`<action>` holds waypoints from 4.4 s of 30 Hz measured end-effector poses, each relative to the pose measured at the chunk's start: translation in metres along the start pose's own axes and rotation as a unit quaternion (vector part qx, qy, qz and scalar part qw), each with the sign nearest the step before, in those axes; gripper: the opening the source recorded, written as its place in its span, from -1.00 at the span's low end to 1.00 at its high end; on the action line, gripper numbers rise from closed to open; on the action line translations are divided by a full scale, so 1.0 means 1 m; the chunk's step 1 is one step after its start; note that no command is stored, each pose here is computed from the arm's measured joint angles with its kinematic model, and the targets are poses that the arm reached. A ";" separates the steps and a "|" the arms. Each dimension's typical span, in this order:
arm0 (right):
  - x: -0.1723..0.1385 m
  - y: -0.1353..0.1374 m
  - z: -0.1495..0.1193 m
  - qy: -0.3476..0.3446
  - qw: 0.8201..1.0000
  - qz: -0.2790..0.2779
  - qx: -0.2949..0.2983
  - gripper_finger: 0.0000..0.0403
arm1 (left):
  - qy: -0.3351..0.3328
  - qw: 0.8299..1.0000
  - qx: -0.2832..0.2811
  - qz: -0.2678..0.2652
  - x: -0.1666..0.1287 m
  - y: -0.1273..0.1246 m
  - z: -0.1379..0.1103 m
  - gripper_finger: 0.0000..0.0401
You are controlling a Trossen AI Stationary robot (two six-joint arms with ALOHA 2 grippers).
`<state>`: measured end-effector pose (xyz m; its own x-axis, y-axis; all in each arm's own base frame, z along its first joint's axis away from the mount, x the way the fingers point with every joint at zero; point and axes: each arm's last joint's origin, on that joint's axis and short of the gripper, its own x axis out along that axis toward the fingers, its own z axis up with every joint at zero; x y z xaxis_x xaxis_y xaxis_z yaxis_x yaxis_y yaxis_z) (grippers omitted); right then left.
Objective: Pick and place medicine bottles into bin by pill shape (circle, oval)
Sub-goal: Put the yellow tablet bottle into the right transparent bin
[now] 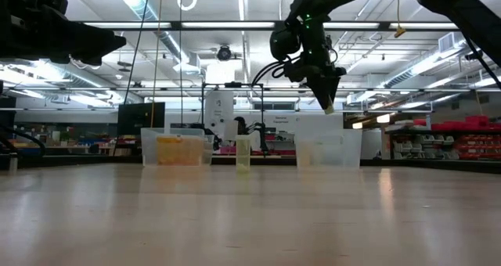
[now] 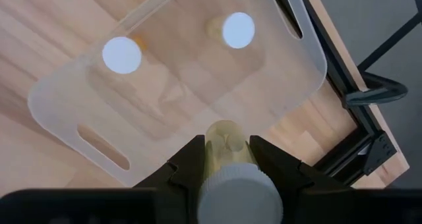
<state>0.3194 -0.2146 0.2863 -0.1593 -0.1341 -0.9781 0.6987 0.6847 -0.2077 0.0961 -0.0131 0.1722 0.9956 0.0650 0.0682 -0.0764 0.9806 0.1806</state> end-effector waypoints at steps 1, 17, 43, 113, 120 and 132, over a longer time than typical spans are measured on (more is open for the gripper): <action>0.000 -0.001 0.000 0.001 1.000 0.002 0.001 -0.39 | 0.000 1.000 0.000 0.000 0.000 0.000 0.000 -0.14; 0.031 -0.006 0.003 0.022 1.000 0.011 0.002 -0.39 | 0.000 1.000 0.000 0.000 0.000 0.000 0.000 -0.14; 0.099 0.003 -0.003 0.043 0.998 0.037 -0.019 -0.39 | 0.000 1.000 0.000 0.000 0.000 0.000 0.000 -0.14; 0.062 0.018 -0.023 -0.048 0.995 0.085 -0.035 -0.10 | 0.000 1.000 0.000 0.000 0.000 0.000 0.000 -0.14; 0.008 0.018 -0.050 -0.129 0.986 0.105 -0.033 -0.10 | 0.000 1.000 0.000 0.000 0.000 0.000 0.000 -0.14; -0.049 0.026 -0.096 -0.218 0.966 0.128 -0.048 -0.09 | 0.000 1.000 0.000 0.000 0.000 0.000 0.000 -0.14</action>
<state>0.2785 -0.1211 0.3301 0.3340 -0.2271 -0.9148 0.6050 0.7959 0.0234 0.0961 -0.0131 0.1723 0.9956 0.0650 0.0682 -0.0764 0.9805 0.1810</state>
